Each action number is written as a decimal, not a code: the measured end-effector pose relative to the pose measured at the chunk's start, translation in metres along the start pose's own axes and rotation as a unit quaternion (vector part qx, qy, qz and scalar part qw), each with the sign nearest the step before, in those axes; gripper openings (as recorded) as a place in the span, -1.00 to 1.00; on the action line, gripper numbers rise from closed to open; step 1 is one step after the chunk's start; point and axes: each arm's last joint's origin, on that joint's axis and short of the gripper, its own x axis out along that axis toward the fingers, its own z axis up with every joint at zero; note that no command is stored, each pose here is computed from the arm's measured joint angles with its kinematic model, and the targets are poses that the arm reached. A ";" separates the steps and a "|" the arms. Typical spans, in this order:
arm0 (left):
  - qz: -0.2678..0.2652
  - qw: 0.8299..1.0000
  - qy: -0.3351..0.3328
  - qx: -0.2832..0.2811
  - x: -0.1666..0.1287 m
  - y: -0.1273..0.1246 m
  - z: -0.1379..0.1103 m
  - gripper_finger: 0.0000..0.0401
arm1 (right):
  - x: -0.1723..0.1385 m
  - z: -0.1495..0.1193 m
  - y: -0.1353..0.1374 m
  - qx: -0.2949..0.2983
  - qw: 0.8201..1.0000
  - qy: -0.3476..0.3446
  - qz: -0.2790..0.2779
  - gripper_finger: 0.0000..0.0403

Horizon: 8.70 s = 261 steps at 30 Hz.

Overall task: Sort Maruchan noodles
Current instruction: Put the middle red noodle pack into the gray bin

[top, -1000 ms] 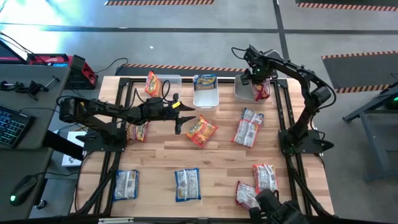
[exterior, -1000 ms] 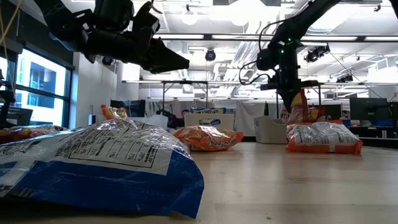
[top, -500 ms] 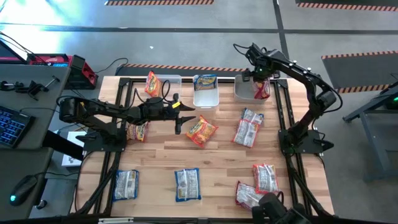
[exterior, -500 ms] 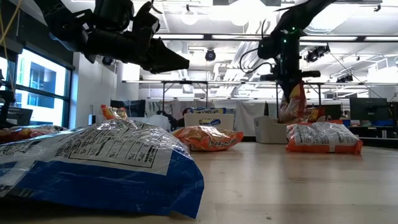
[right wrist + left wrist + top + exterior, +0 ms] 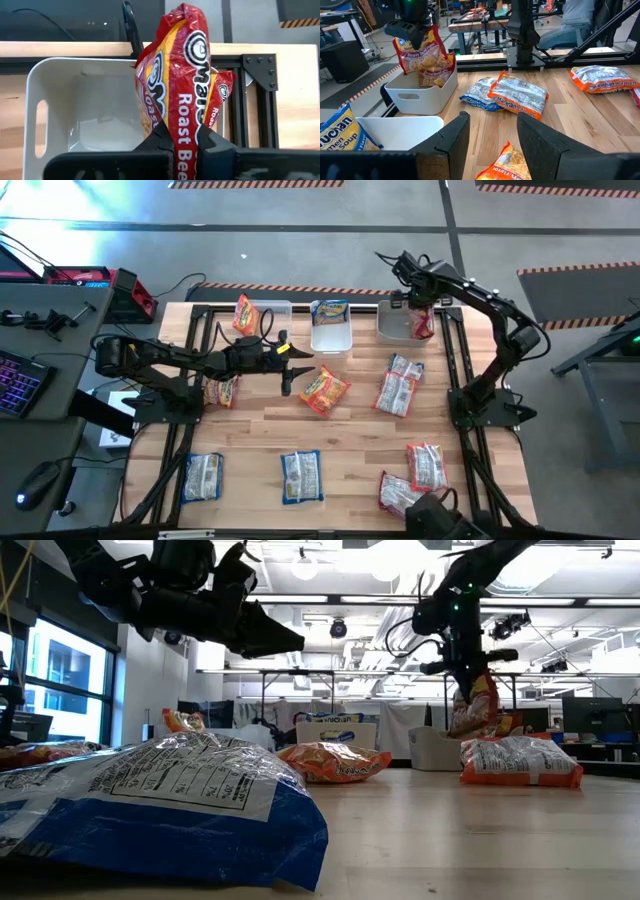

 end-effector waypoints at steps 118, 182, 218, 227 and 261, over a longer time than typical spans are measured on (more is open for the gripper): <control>-0.002 1.000 0.014 0.003 0.000 0.000 -0.003 -0.23 | 0.075 -0.078 0.042 0.122 0.982 -0.145 -0.009 -0.35; -0.002 1.000 0.014 0.003 0.000 0.000 -0.003 -0.23 | 0.058 -0.011 0.039 -0.189 0.970 0.095 -0.124 -0.35; -0.003 1.000 0.020 0.006 0.000 -0.001 -0.004 -0.23 | 0.029 -0.044 -0.010 -0.080 0.993 0.023 0.077 -0.29; -0.003 1.000 0.018 0.007 0.000 -0.001 -0.003 -0.23 | 0.044 -0.063 -0.020 -0.048 0.993 -0.006 0.105 -0.14; -0.003 1.000 0.018 0.006 0.000 -0.001 -0.004 -0.23 | 0.071 -0.062 -0.013 -0.019 0.994 -0.010 0.107 -0.61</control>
